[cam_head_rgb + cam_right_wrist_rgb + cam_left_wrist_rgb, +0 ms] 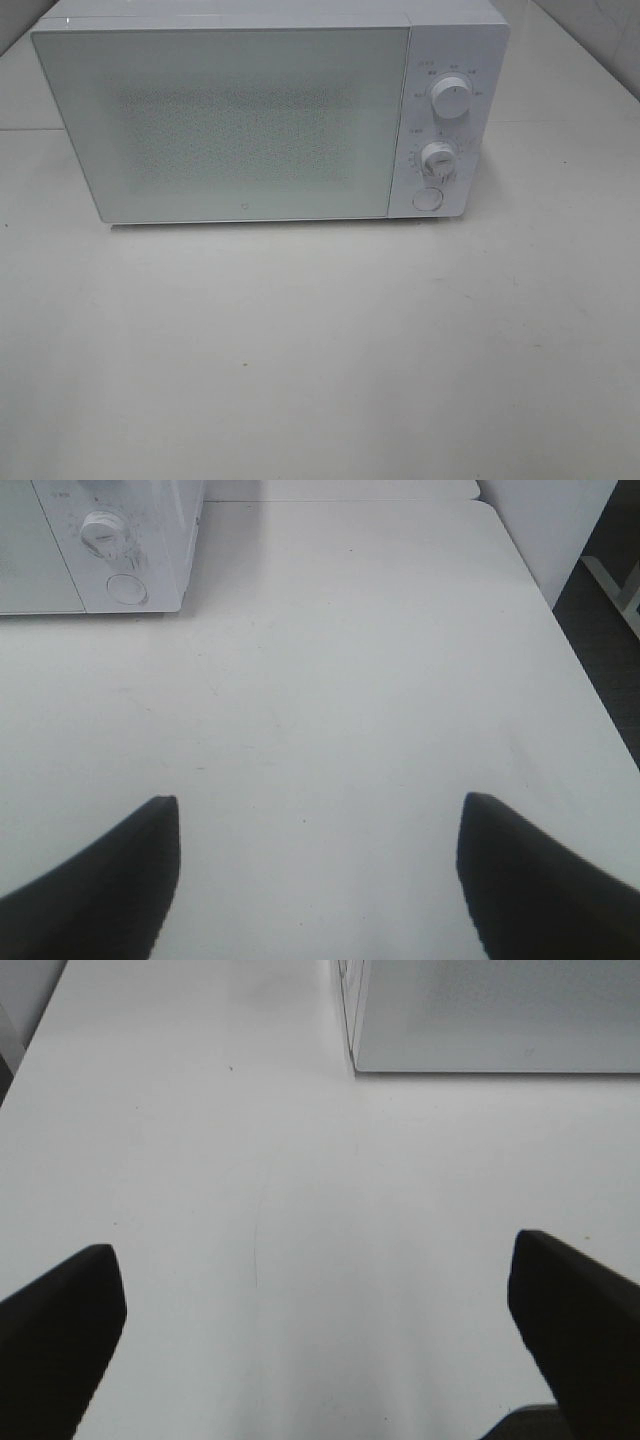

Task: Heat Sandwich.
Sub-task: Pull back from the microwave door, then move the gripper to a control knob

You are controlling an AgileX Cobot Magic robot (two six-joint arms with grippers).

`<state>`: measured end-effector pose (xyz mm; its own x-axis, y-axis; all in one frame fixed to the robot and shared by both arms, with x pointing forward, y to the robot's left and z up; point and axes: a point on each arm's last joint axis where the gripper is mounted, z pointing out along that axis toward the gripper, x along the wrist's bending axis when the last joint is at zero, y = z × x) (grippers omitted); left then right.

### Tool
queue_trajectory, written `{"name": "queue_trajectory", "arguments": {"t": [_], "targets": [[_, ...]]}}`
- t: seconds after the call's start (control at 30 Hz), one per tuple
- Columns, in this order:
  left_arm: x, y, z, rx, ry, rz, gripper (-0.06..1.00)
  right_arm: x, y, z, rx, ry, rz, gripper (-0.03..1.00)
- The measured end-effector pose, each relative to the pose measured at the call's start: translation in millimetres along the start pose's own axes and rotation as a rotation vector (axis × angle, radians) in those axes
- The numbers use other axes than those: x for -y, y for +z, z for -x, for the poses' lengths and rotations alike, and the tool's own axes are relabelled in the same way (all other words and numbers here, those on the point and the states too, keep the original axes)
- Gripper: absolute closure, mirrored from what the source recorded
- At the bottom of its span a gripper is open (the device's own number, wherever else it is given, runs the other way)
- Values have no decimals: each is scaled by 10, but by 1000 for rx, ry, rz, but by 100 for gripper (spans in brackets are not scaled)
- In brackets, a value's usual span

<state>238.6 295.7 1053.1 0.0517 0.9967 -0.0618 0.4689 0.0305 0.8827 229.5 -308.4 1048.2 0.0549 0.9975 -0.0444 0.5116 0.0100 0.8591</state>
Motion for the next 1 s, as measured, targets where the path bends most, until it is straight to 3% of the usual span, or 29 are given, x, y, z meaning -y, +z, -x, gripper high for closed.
{"name": "queue_trajectory", "arguments": {"t": [1.0], "targets": [[22, -41, 3, 3, 1, 30, -4, 0, 0, 0, 0, 0, 0, 23]]}}
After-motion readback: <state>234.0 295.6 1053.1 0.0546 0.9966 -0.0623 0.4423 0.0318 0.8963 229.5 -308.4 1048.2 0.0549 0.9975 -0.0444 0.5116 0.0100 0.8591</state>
